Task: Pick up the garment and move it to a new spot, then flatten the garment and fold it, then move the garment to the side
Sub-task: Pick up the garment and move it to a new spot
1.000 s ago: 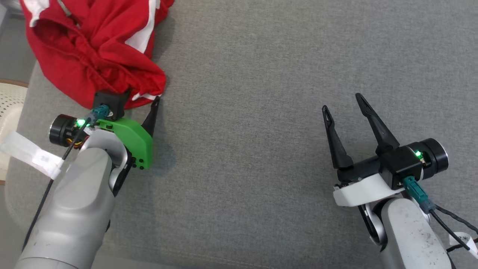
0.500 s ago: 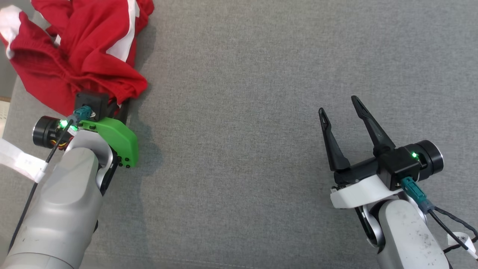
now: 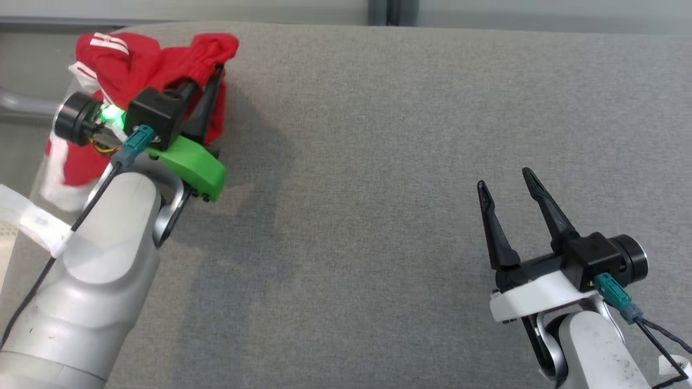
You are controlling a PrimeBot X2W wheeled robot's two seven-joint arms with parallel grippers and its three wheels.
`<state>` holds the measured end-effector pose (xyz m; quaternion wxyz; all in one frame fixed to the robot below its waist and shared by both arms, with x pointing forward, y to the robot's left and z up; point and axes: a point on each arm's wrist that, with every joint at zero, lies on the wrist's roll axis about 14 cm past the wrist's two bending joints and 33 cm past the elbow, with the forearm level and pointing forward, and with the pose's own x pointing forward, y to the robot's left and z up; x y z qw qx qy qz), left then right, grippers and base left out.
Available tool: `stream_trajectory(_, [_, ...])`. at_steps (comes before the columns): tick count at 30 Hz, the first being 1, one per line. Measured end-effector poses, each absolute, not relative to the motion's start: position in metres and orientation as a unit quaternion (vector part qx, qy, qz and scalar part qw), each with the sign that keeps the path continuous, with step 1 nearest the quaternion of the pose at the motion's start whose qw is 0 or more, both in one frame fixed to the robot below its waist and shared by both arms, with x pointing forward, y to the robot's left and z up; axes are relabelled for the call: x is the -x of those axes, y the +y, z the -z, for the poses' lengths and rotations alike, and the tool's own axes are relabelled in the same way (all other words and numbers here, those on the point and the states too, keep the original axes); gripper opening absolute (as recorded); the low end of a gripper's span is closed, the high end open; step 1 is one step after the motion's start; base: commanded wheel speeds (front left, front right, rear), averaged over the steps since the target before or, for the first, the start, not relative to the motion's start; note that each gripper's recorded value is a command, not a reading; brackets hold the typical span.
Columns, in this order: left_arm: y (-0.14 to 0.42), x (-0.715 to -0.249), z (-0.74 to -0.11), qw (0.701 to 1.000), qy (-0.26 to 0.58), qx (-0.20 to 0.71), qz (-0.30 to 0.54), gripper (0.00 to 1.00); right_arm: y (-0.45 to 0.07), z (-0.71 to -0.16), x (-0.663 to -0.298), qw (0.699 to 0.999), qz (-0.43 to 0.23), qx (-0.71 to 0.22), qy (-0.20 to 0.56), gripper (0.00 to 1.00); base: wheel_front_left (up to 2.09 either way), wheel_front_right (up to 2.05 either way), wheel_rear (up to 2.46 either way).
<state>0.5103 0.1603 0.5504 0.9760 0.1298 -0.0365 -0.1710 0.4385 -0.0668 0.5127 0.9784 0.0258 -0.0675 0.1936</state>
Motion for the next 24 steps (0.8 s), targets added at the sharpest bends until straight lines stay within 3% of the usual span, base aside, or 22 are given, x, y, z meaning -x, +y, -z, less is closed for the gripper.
stream_trajectory(6, [0.075, -0.497, -0.64, 0.947, -0.173, -0.104, 0.25, 0.0, -0.096, -0.525, -0.423, 0.985, -0.155, -0.019, -0.077, 1.0, 0.0, 0.0, 0.0])
stream_trajectory(16, [-0.053, -0.446, -0.715, 0.883, -0.283, -0.023, 0.375, 0.0, -0.154, -0.535, -0.399, 0.994, -0.074, -0.007, -0.086, 1.0, 0.0, 0.0, 0.0])
stream_trajectory(20, [-0.075, -0.443, -0.695, 0.883, -0.249, 0.02, 0.397, 0.0, -0.178, -0.537, -0.392, 0.995, -0.04, -0.003, -0.087, 1.0, 0.0, 0.0, 0.0])
stream_trajectory(24, [-0.067, -0.46, -0.631, 0.909, -0.159, 0.05, 0.382, 0.0, -0.191, -0.53, -0.39, 0.997, -0.02, -0.003, -0.077, 1.0, 0.0, 0.0, 0.0])
